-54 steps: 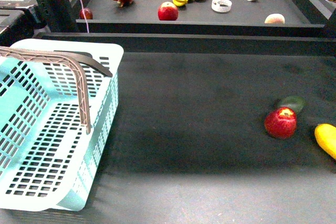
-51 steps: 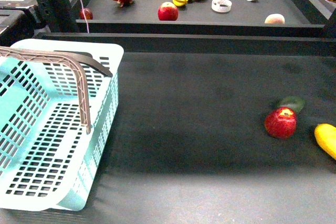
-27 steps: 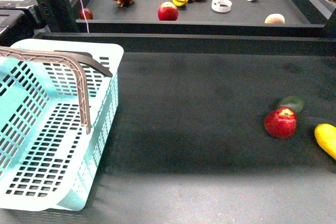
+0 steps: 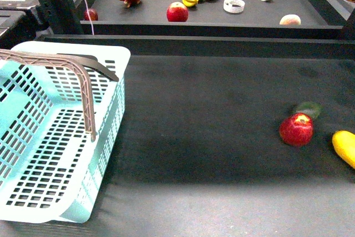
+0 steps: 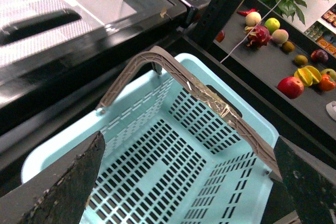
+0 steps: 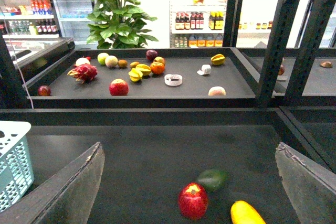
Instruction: Pick mango with right arm and hold basket with left
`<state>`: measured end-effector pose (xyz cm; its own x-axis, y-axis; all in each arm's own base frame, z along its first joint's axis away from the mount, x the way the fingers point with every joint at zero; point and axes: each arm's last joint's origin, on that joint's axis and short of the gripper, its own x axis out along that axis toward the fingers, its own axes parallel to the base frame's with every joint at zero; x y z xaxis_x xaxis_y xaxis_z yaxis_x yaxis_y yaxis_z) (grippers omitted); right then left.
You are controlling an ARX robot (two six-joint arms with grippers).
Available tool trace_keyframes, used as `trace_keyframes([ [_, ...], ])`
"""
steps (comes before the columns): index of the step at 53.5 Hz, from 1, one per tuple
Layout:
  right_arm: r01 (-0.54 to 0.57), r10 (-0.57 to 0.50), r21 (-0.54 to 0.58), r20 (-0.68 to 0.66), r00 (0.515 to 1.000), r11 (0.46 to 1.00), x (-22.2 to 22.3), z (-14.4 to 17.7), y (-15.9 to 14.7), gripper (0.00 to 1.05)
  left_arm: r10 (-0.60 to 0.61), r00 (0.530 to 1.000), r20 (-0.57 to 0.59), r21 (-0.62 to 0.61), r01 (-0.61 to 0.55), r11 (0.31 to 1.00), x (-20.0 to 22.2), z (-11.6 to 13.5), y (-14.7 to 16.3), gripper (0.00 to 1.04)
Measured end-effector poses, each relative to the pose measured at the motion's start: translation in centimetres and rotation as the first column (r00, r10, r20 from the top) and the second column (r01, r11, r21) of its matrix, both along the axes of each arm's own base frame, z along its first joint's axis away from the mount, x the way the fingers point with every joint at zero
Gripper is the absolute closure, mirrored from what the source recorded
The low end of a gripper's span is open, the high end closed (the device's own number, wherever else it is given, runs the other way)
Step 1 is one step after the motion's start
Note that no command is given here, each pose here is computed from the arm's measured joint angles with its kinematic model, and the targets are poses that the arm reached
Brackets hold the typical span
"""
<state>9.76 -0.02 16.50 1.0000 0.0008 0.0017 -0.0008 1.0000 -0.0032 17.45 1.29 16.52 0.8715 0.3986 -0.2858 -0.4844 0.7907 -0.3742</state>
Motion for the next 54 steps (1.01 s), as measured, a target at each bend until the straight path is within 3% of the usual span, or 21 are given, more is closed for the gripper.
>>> trace_keyframes([
  [11, 0.000, 0.000, 0.000, 0.000, 1.000, 1.000, 0.0, 0.0, 0.0, 0.08, 0.009, 0.997, -0.070, -0.200, -0.023, 0.980, 7.6, -2.0, -0.7, 0.08],
  [23, 0.000, 0.000, 0.000, 0.000, 1.000, 1.000, 0.0, 0.0, 0.0, 0.08, -0.022, 0.995, -0.096, -0.359, -0.014, 0.933, 12.8, -4.9, -2.4, 0.08],
  [38, 0.000, 0.000, 0.000, 0.000, 1.000, 1.000, 0.0, 0.0, 0.0, 0.08, 0.003, 0.998, -0.061, -0.462, -0.031, 0.886, 16.1, -6.0, -2.2, 0.08],
  [54, 0.000, 0.000, 0.000, 0.000, 1.000, 1.000, 0.0, 0.0, 0.0, 0.08, 0.085, 0.996, 0.022, -0.544, -0.059, 0.837, 17.9, -6.8, 0.4, 0.09],
])
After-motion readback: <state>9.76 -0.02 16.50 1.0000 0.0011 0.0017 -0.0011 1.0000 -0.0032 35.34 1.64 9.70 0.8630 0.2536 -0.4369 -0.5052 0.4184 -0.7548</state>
